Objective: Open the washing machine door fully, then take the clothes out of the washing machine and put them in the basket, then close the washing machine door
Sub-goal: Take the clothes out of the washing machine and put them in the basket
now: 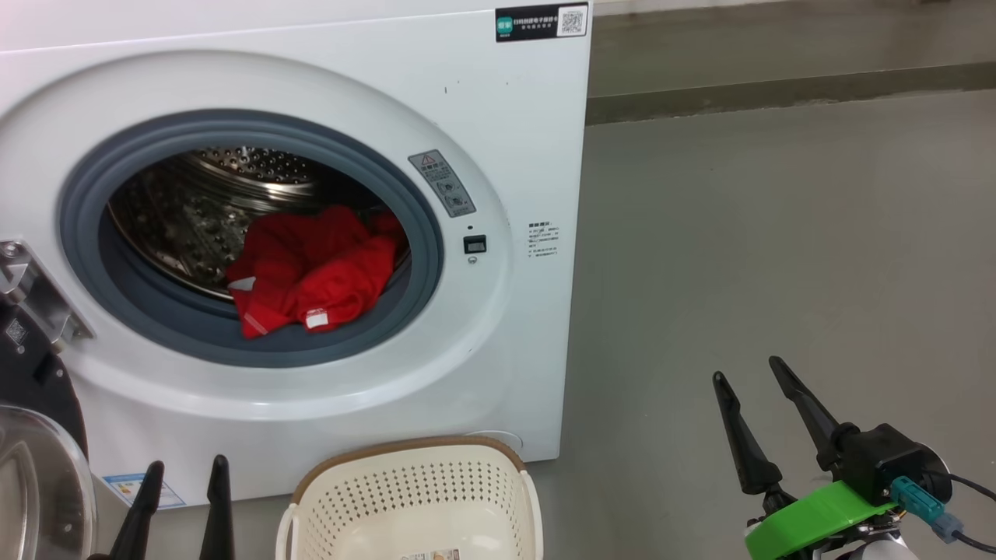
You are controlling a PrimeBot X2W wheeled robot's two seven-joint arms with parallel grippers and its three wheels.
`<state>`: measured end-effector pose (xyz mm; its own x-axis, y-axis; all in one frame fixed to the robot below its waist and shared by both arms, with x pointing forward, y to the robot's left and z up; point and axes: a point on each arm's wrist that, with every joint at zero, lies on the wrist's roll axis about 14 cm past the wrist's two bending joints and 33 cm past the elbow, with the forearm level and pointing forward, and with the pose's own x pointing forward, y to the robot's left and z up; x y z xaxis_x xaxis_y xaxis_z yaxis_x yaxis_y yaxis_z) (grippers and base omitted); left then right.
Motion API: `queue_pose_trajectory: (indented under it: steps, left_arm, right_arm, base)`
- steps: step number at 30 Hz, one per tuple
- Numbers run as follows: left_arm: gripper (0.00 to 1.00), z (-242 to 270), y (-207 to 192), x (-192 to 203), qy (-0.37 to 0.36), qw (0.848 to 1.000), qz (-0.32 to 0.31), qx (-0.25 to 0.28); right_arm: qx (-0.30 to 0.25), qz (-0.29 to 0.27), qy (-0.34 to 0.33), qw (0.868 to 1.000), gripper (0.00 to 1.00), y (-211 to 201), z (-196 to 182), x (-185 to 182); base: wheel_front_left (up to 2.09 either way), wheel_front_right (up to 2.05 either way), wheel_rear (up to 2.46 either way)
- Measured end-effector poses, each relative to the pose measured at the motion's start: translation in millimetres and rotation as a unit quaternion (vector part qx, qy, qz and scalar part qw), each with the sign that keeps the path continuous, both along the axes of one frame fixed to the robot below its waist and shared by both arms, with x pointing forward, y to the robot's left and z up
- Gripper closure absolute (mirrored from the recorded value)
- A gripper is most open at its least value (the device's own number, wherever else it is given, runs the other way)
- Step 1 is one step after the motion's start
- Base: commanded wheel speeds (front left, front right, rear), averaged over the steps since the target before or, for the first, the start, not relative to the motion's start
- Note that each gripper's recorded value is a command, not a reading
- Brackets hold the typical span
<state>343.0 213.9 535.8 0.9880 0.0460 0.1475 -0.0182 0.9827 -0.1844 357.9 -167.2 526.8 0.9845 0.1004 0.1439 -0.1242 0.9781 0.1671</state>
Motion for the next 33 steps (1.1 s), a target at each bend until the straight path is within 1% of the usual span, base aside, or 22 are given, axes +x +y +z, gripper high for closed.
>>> queue_pose_trajectory:
  steps: [15,19,27,33]
  left_arm:
    - [0.0,-9,3,-2,0.014,1.0,0.009,-0.002]
    - [0.0,-13,4,-1,0.02,1.0,0.016,-0.01]
    - [0.0,-2,10,15,0.005,0.999,0.037,-0.011]
    - [0.0,4,7,44,0.0,0.999,0.038,-0.013]
  right_arm:
    - [-0.003,0.009,0.007,1.0,0.0,5,-5,3]
    - [-0.004,0.016,0.009,1.0,0.0,9,-6,7]
    - [-0.004,0.028,0.012,1.0,0.0,17,-8,17]
    - [-0.005,0.046,0.018,0.999,0.0,28,-14,33]
  base:
    - [0.0,0.0,0.0]
    - [0.0,0.0,0.0]
    - [0.0,0.0,0.0]
    - [0.0,0.0,0.0]
